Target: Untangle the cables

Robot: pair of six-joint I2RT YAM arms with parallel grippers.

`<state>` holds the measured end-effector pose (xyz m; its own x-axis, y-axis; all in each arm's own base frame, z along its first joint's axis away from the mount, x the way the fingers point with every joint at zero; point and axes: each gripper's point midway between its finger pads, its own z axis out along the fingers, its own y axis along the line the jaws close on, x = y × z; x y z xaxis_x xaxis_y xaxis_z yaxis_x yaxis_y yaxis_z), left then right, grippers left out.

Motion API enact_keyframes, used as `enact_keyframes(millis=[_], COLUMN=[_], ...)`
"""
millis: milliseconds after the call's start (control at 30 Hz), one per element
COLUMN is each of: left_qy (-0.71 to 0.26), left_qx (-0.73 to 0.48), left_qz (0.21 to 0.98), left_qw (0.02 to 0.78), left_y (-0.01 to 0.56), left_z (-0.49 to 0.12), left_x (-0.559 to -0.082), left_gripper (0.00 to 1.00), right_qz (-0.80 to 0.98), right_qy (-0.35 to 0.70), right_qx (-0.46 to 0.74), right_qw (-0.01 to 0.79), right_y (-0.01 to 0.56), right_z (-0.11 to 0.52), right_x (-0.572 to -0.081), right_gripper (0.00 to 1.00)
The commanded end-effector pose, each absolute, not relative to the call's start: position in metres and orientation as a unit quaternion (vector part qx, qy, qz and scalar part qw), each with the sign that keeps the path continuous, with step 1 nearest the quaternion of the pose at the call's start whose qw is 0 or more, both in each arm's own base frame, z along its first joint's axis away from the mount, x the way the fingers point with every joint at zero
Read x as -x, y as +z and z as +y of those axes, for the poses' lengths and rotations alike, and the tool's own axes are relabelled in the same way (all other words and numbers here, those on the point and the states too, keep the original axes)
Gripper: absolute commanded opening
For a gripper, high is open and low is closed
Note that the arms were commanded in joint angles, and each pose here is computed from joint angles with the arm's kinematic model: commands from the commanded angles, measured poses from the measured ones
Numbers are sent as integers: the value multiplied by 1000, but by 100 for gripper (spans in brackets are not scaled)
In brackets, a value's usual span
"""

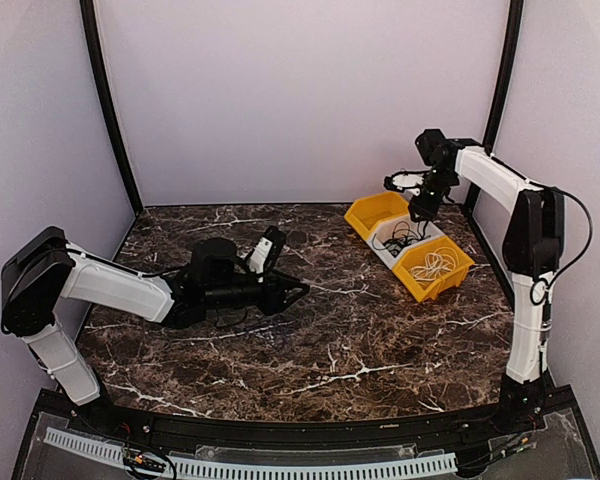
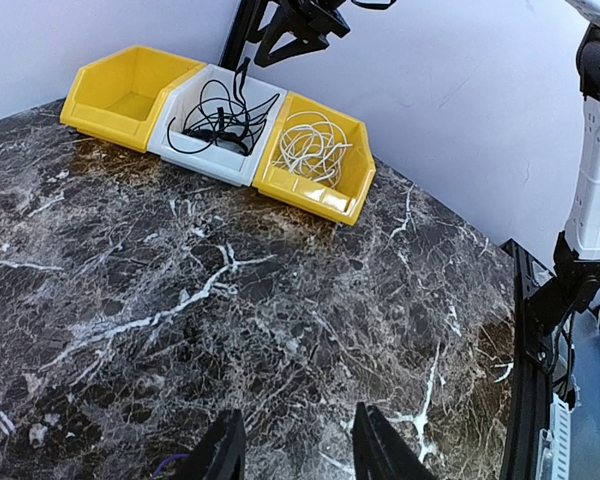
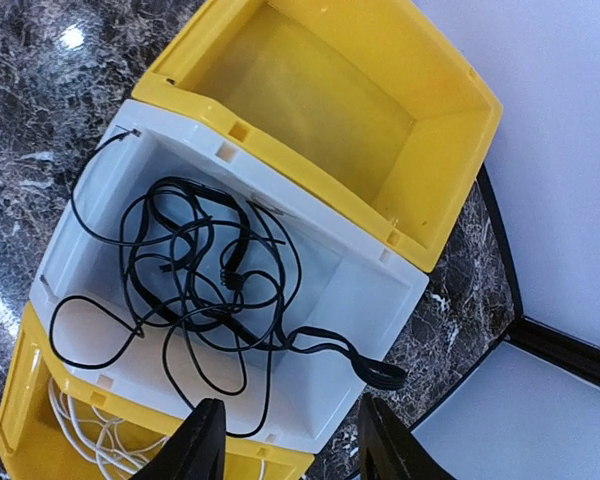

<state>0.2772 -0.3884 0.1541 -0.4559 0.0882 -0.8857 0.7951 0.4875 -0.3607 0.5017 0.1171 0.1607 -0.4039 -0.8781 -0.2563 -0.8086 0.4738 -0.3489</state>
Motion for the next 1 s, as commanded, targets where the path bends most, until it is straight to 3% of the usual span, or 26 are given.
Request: enact_keyframes(millis=[0, 367, 533, 800, 967], left_qy=[-418, -423, -425, -435, -438], left_qx=[-294, -288, -287, -281, -280], left_qz=[743, 744, 744, 744, 743], left_qw=[433, 429, 429, 422, 421], left_y=[158, 156, 156, 154, 154], left_z=[-385, -385, -386, -388, -389], left_x=[-272, -271, -271, -270, -271], left_gripper=[40, 39, 39, 40, 40], right_qz=[862, 889, 885, 868, 865], right_qy=[-110, -75, -28, -10, -17], right_qx=[446, 387, 394, 410, 416], right_qw=[213, 235, 246, 279, 281], right_y=[145, 120, 116, 131, 133], right_z=[90, 71, 86, 103, 106], right_x=[-523, -553, -552, -550, -547], right_gripper=[47, 50, 45, 24, 0])
